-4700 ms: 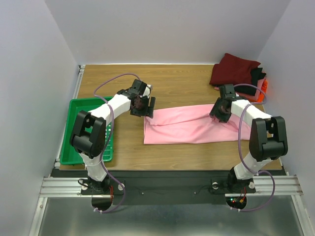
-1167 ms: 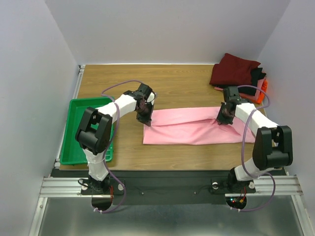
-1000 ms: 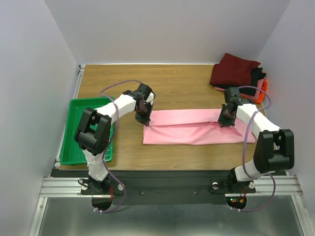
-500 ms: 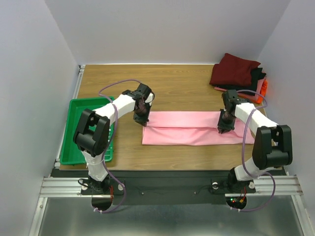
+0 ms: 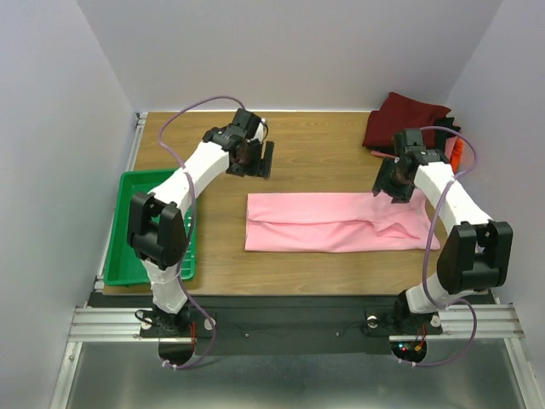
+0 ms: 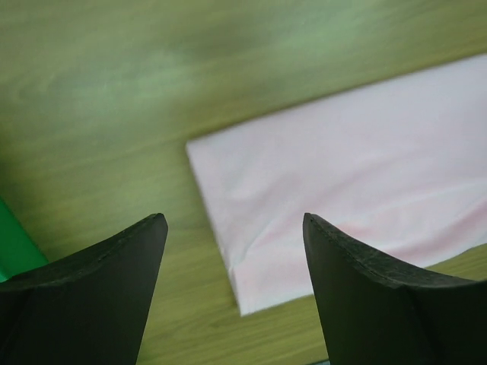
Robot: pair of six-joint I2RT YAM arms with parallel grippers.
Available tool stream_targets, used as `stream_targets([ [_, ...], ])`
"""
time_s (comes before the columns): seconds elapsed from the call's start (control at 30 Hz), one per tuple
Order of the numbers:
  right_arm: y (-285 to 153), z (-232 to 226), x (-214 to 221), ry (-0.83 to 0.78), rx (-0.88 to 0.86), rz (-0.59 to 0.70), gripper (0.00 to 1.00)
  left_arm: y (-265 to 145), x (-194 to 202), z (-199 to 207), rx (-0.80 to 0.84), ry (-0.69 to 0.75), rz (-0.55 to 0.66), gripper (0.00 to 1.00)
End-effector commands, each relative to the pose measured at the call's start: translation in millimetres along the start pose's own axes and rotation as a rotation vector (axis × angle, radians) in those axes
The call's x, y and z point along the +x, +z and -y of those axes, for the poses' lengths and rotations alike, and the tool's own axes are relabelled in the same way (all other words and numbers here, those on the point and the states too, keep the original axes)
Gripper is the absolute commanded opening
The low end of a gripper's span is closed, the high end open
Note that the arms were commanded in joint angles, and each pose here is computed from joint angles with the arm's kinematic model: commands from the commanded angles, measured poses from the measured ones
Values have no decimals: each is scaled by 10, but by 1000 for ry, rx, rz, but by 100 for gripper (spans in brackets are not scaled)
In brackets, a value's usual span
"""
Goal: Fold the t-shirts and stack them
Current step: Fold the tshirt
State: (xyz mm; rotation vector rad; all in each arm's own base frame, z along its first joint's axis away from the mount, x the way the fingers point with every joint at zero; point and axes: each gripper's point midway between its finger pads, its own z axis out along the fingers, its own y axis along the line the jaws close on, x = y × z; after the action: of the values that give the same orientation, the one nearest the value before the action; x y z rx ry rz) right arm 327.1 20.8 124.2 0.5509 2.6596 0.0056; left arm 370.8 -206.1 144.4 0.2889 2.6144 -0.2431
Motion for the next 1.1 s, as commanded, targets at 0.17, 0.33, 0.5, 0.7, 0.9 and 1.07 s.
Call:
stream_targets([
  [0.17, 270, 385, -390, 207, 7, 87, 61, 379, -457, 742, 358, 40, 25, 83],
  [0.33, 513, 421, -338, 219, -3, 29, 61, 634, -139, 779, 411, 80, -93, 82],
  [0.5, 808, 370, -278, 243, -16, -15, 61, 712, 157, 657, 379, 95, -152, 82],
  [0.7, 1082, 224, -169, 233, -52, -82, 61, 632, -96, 487, 261, 100, -66, 84],
  [0.9, 1236, 82, -20, 213, -61, -124, 61, 462, -364, 551, 261, 99, 15, 84],
  [1.07, 1294, -177, 66, 178, -85, -142, 61, 302, -367, 678, 342, 117, 45, 84],
])
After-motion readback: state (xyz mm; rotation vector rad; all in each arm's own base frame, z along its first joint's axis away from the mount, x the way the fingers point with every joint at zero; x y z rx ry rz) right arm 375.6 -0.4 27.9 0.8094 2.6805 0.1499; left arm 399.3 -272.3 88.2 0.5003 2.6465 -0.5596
